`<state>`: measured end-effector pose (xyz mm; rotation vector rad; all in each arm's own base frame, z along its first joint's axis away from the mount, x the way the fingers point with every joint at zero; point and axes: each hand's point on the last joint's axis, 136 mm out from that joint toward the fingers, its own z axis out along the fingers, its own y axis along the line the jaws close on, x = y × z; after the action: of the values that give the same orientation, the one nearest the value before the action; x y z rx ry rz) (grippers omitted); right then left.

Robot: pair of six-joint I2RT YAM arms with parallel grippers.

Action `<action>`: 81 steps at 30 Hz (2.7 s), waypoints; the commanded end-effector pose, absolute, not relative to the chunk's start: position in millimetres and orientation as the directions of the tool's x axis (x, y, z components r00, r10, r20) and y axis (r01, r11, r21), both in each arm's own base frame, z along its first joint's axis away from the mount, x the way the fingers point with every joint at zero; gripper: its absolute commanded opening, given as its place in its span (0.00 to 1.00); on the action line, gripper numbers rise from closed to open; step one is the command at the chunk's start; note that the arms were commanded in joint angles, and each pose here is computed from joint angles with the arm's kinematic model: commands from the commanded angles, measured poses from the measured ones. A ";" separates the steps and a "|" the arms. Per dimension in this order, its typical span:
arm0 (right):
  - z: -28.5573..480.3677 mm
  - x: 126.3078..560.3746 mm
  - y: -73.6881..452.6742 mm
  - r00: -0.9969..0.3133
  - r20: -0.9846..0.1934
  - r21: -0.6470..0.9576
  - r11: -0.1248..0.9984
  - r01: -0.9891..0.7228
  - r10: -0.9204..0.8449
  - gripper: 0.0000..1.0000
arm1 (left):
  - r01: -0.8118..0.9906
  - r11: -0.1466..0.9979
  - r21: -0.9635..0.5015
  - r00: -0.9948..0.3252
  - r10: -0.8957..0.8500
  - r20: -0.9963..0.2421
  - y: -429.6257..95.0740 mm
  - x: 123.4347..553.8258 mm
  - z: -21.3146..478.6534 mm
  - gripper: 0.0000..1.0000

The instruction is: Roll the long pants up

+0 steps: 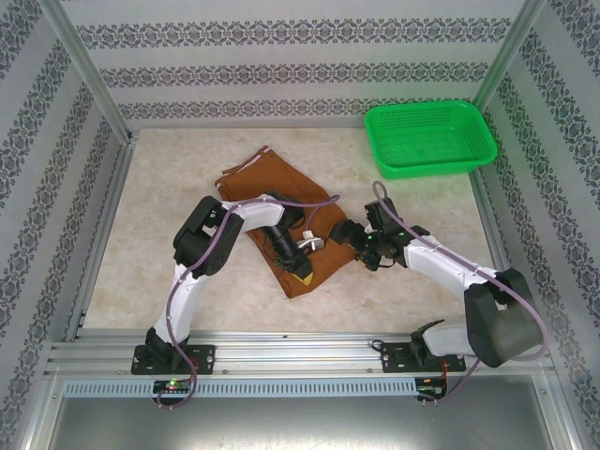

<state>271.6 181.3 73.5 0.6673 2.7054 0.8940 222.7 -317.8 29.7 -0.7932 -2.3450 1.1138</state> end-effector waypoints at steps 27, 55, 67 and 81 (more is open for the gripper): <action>-32.6 269.8 203.3 -0.868 0.113 0.582 0.675 0.453 0.484 0.00 | 0.593 0.805 0.014 -0.705 0.527 -0.475 -243.1 336.3 93.6 0.97; 123.3 291.7 216.3 -0.883 -0.011 0.743 0.595 0.307 0.469 0.00 | 0.745 0.346 0.571 -0.279 0.938 -0.205 -308.3 248.3 53.1 1.00; 99.9 261.0 212.6 -0.877 0.079 0.734 0.568 0.373 0.473 0.00 | 0.589 0.298 0.751 -0.342 0.934 -0.103 -299.9 288.5 41.3 1.00; 91.6 274.0 179.9 -0.858 0.023 0.685 0.616 0.387 0.513 0.24 | 0.939 0.338 0.067 -0.320 0.927 -0.197 -335.9 199.3 41.4 0.00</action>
<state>270.5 190.7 90.3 0.7789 2.6390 1.1252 247.5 -340.8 38.8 -2.0912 -2.8730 -0.4108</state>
